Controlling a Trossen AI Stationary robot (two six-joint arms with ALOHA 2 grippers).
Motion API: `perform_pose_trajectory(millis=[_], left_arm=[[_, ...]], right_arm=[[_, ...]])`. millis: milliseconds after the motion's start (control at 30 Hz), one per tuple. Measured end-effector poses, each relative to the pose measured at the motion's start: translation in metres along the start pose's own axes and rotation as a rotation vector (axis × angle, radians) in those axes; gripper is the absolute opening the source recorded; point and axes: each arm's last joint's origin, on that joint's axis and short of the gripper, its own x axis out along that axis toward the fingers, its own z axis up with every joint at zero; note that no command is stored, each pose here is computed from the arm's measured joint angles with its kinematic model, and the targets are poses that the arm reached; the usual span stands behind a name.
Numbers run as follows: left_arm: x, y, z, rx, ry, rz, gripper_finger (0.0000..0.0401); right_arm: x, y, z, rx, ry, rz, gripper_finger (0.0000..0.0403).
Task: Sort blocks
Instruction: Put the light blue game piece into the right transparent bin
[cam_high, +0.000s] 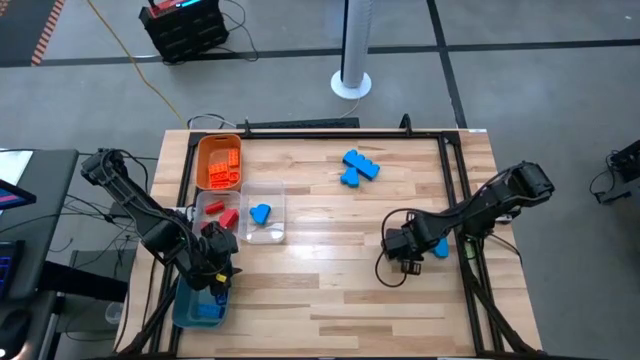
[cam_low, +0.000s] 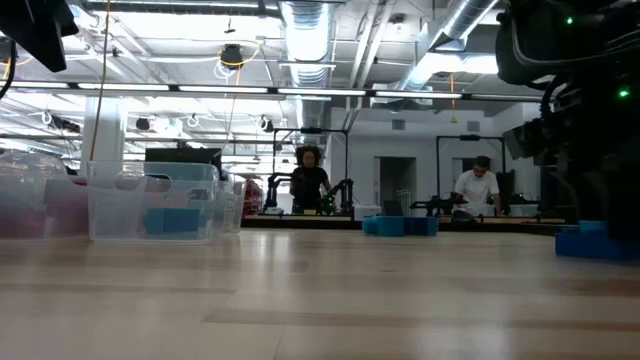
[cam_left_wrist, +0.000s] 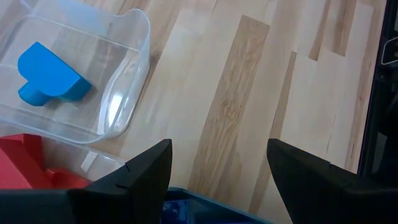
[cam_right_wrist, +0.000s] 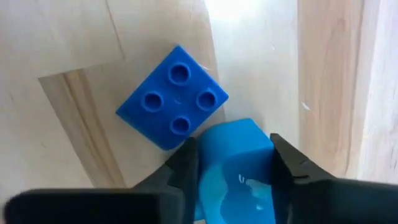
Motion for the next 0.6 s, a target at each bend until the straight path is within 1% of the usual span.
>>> perform_pose_trajectory(millis=[67,133,233,333,400,500,600], left_arm=[[0.000,0.000,0.000,0.000,0.000,0.000,0.0258],[0.000,0.000,0.000,0.000,0.000,0.000,0.0258],[0.000,0.000,0.000,-0.002,0.000,0.000,0.0258],[0.000,0.000,0.000,0.006,0.000,0.001,0.0258],[0.000,0.000,0.000,0.023,-0.015,0.010,0.0258],[0.001,0.001,0.002,0.072,-0.087,0.059,0.0258],[0.007,0.003,0.002,0.139,-0.214,0.138,0.0258]], right_arm=[[0.000,-0.001,0.000,0.004,0.008,-0.005,0.0116],[-0.001,-0.003,-0.001,0.006,0.017,-0.025,0.0110],[-0.005,-0.004,0.000,0.004,0.013,-0.065,0.0120],[-0.013,-0.004,0.003,0.005,-0.026,-0.096,0.0137],[-0.022,-0.005,0.006,0.008,-0.081,-0.107,0.0142],[-0.037,-0.006,0.010,0.026,-0.206,-0.118,0.0141],[-0.056,-0.006,0.018,0.075,-0.410,-0.093,0.0138]])
